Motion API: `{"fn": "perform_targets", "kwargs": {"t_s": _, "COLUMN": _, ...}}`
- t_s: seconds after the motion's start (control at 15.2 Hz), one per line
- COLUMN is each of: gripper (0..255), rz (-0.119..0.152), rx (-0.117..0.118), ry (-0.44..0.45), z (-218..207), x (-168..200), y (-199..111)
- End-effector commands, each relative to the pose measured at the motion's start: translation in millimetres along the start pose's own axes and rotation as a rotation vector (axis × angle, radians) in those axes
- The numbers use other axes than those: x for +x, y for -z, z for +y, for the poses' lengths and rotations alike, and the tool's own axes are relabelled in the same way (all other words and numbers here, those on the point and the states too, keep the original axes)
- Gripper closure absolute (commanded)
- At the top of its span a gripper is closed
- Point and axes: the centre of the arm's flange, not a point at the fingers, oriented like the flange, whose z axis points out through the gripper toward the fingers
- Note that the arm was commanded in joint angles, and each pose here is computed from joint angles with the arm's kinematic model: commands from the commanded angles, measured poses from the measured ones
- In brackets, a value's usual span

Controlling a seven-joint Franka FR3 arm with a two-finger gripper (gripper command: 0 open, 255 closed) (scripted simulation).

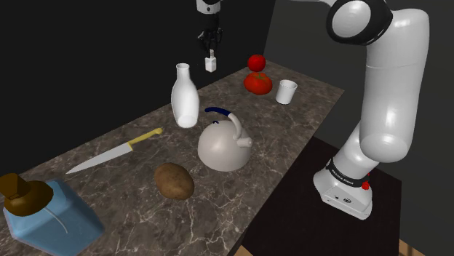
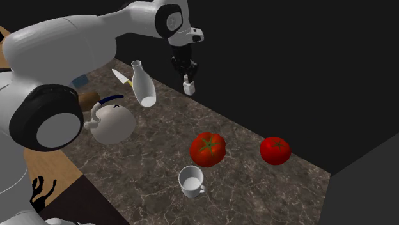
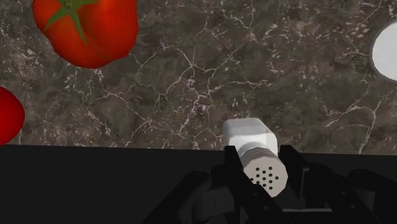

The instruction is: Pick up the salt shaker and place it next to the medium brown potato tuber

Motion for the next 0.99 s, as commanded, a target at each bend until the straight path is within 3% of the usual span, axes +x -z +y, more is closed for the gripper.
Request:
{"fn": "perform_targets", "kwargs": {"t_s": 0.0, "gripper": 255, "rz": -0.001, "rx": 0.000, "ry": 0.000, "z": 1, "x": 0, "y": 11}}
{"fn": "perform_targets", "kwargs": {"t_s": 0.26, "gripper": 255, "rz": -0.001, "rx": 0.000, "ry": 0.000, "z": 3, "x": 0, "y": 28}}
{"fn": "perform_targets", "kwargs": {"t_s": 0.92, "gripper": 255, "rz": -0.001, "rx": 0.000, "ry": 0.000, "z": -94, "x": -90, "y": 39}}
